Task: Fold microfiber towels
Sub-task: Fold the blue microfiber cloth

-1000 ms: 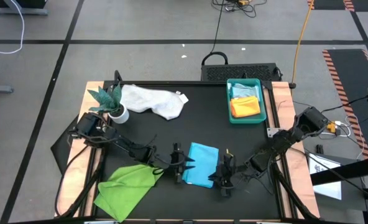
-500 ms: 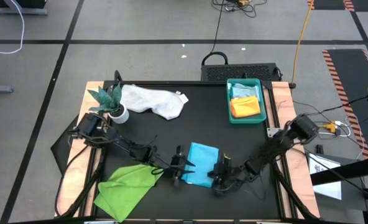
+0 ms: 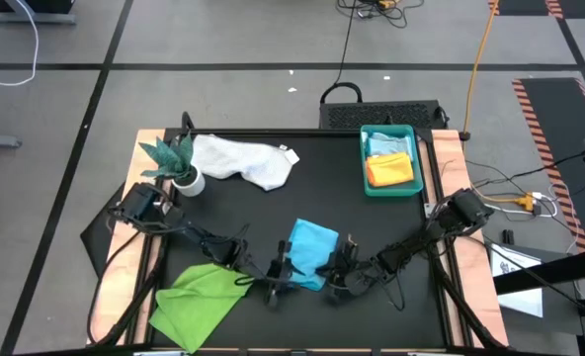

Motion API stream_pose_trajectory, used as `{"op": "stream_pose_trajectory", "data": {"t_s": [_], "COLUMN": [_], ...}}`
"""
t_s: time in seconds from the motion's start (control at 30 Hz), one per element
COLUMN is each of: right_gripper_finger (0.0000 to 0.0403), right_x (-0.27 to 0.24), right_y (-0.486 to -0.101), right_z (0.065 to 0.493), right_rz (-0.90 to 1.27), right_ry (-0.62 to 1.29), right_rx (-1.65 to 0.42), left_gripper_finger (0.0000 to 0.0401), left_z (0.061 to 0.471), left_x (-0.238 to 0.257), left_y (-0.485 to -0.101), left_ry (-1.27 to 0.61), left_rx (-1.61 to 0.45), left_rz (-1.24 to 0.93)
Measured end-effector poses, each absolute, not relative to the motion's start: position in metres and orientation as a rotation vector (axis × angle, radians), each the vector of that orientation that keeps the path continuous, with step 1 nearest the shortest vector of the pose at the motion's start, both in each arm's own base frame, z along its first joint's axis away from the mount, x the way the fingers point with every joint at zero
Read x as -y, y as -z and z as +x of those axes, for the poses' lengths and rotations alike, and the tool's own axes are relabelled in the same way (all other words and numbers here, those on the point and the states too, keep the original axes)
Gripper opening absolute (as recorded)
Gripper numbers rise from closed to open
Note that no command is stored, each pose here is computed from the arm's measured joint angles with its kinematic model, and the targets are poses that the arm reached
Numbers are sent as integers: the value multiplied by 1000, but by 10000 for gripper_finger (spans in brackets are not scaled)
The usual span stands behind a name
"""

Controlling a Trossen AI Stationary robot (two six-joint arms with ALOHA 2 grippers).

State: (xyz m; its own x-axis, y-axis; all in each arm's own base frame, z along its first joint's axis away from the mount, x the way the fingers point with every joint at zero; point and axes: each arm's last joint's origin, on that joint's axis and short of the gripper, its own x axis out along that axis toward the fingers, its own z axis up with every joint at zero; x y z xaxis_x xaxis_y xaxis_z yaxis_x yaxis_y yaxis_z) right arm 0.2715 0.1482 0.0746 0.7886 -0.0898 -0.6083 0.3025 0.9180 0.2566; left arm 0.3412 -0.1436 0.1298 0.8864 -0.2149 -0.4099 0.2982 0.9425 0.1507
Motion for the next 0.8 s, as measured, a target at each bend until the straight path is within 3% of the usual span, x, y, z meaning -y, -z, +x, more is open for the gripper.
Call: {"op": "stream_pose_trajectory", "data": {"t_s": [0.33,0.5,0.8], "right_gripper_finger": [27,26,2], "right_x": [-148,-150,-152], "right_y": [-76,-98,-140], "right_z": [276,270,243], "right_rz": [320,294,287], "right_ry": [175,139,202], "right_rx": [-593,-590,-602], "left_gripper_finger": [122,122,122], "left_z": [316,309,309], "left_x": [169,175,178], "left_y": [-151,-172,-167], "left_ry": [156,179,243], "left_rx": [-425,-367,-378], "left_rz": [382,329,306]}}
